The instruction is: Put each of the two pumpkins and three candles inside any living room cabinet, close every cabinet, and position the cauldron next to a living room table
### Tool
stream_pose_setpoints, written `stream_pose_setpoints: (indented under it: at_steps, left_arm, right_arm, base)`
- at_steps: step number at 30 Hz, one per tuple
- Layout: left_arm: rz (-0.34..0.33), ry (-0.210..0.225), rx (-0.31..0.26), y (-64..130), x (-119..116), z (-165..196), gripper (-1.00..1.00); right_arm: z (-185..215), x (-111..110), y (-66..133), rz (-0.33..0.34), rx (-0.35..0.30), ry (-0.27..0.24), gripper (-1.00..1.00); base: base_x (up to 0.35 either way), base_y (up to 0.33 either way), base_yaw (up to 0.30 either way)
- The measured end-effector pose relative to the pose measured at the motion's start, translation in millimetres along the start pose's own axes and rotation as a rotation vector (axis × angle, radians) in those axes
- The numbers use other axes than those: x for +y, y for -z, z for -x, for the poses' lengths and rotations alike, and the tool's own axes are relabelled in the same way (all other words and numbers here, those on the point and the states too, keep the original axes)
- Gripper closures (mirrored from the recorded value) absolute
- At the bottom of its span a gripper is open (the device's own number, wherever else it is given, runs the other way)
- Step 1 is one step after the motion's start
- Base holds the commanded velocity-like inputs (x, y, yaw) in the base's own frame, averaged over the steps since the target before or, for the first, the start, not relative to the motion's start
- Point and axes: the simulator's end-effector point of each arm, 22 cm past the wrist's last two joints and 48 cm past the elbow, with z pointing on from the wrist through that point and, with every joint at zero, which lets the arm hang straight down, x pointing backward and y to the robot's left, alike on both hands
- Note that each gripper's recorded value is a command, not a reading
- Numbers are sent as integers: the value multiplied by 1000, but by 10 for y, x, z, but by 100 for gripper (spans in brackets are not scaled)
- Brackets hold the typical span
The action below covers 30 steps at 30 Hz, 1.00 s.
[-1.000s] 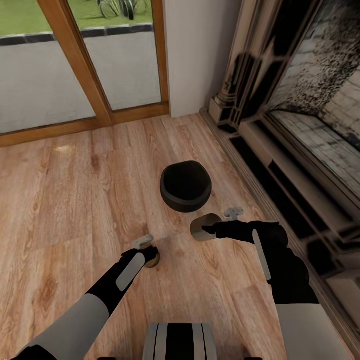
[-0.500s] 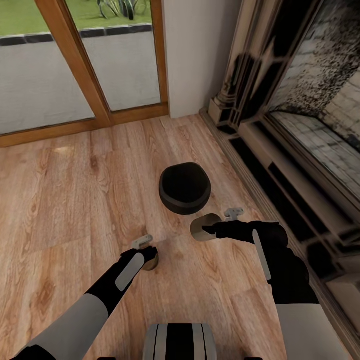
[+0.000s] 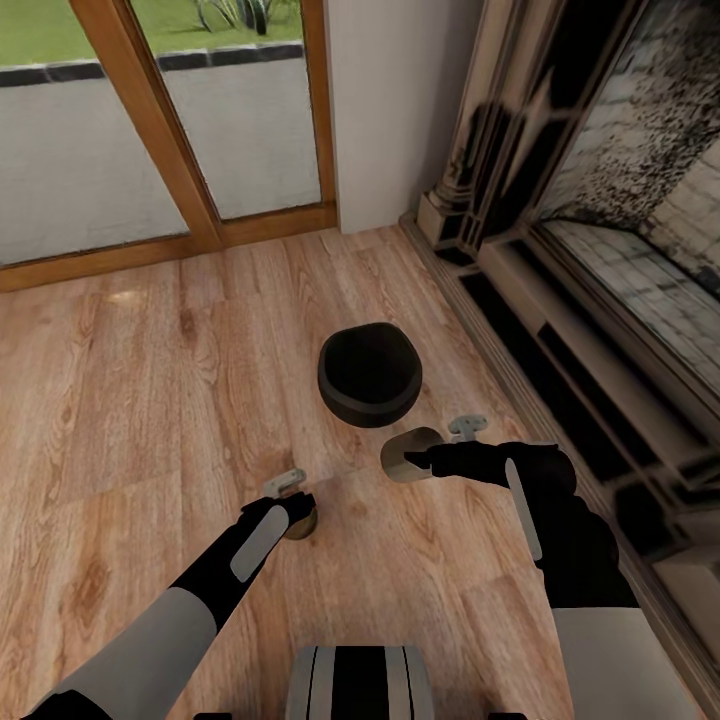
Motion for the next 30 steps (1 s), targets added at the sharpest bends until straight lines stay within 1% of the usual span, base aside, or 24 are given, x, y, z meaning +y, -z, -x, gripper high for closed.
stream_pose_setpoints:
  at_steps: [16, 28, 30]
  left_arm:
    - [4, 0, 4, -31, 25, -13, -100]
    - [20, 1, 40, -204, 101, -190, -100]
    - [20, 0, 40, -204, 101, -190, -100]
  right_arm:
    - [-39, 4, -44, 5, 7, -6, 100]
    - [-225, -89, -210, 5, 43, -25, 100]
    - [-224, -86, -210, 6, 43, -26, 100]
  base:
    - [0, 0, 0]
    - [0, 0, 0]
    - [0, 0, 0]
